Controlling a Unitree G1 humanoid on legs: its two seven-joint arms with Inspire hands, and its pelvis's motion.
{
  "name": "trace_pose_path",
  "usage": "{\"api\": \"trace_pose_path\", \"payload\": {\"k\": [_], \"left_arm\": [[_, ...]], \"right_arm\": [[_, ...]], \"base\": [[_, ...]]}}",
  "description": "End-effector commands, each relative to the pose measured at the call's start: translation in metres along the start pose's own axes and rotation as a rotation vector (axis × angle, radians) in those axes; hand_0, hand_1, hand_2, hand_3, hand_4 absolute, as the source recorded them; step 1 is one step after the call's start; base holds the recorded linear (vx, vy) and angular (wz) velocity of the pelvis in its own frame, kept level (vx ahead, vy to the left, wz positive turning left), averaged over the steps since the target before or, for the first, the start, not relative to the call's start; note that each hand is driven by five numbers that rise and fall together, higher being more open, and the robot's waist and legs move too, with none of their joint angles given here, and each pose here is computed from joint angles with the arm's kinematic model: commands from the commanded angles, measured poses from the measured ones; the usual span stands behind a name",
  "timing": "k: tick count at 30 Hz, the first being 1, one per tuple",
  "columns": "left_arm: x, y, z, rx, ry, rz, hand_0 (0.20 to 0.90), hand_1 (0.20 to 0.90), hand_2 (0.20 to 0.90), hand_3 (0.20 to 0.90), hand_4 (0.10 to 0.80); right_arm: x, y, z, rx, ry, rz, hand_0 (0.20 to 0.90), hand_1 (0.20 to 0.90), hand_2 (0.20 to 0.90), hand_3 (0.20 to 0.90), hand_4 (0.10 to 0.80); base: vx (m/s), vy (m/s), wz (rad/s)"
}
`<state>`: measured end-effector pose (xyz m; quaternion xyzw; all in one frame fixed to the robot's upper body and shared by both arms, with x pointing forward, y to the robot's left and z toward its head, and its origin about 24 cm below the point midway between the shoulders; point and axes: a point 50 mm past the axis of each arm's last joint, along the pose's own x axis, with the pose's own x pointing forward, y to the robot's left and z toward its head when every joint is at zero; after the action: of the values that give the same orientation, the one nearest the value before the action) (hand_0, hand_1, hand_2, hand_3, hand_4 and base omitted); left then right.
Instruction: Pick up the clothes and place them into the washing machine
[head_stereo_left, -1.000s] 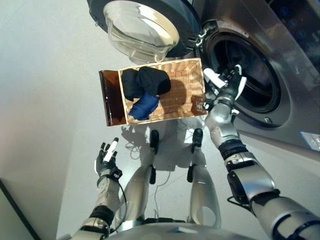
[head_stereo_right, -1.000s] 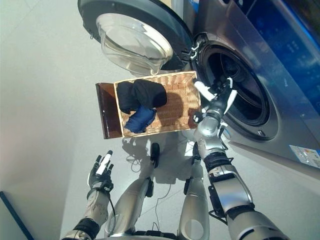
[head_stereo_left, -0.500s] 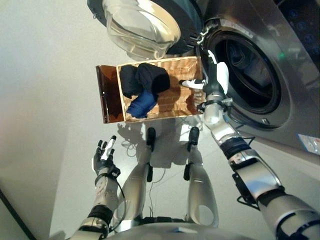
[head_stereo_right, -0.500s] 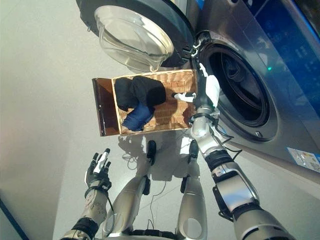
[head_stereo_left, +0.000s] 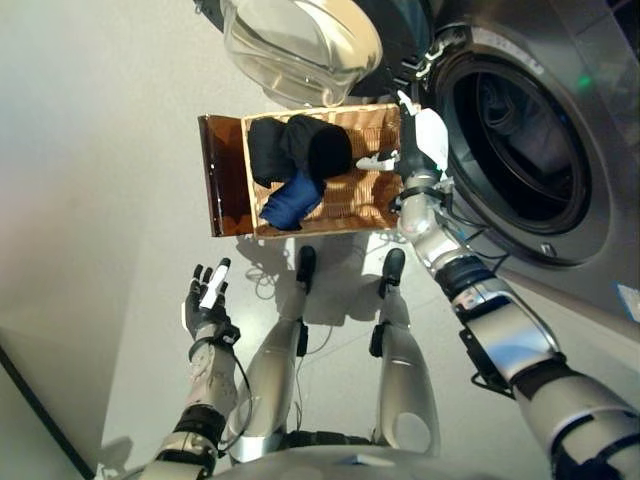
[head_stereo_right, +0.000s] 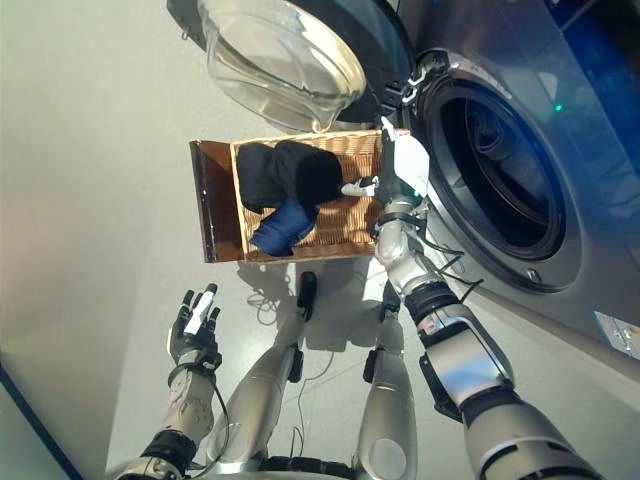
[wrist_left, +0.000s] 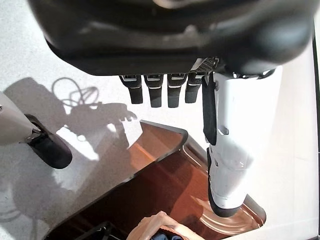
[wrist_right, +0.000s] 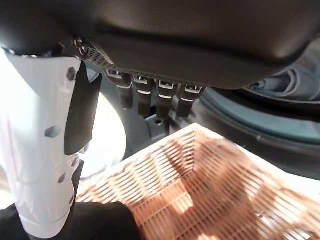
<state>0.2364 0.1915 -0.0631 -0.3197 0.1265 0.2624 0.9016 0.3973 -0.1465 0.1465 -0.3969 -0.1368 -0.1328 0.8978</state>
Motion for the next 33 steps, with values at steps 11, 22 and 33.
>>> {"api": "trace_pose_path", "payload": {"k": [11, 22, 33], "left_arm": [[0.006, 0.008, 0.033, 0.021, -0.155, 0.010, 0.900, 0.900, 0.900, 0.900, 0.800], [0.002, 0.000, 0.052, 0.004, -0.226, -0.055, 0.900, 0.900, 0.900, 0.900, 0.800], [-0.005, -0.006, 0.068, -0.026, -0.300, -0.106, 0.900, 0.900, 0.900, 0.900, 0.800]], "right_arm": [[-0.006, 0.035, 0.071, 0.089, -0.211, 0.088, 0.900, 0.900, 0.900, 0.900, 0.800], [-0.004, 0.039, 0.084, 0.199, -0.182, 0.098, 0.900, 0.900, 0.900, 0.900, 0.800], [0.020, 0.009, 0.082, 0.231, -0.130, -0.015, 0.900, 0.900, 0.900, 0.900, 0.800]], "base": [[0.000, 0.003, 0.01], [-0.001, 0.000, 0.00], [-0.003, 0.008, 0.06]]}}
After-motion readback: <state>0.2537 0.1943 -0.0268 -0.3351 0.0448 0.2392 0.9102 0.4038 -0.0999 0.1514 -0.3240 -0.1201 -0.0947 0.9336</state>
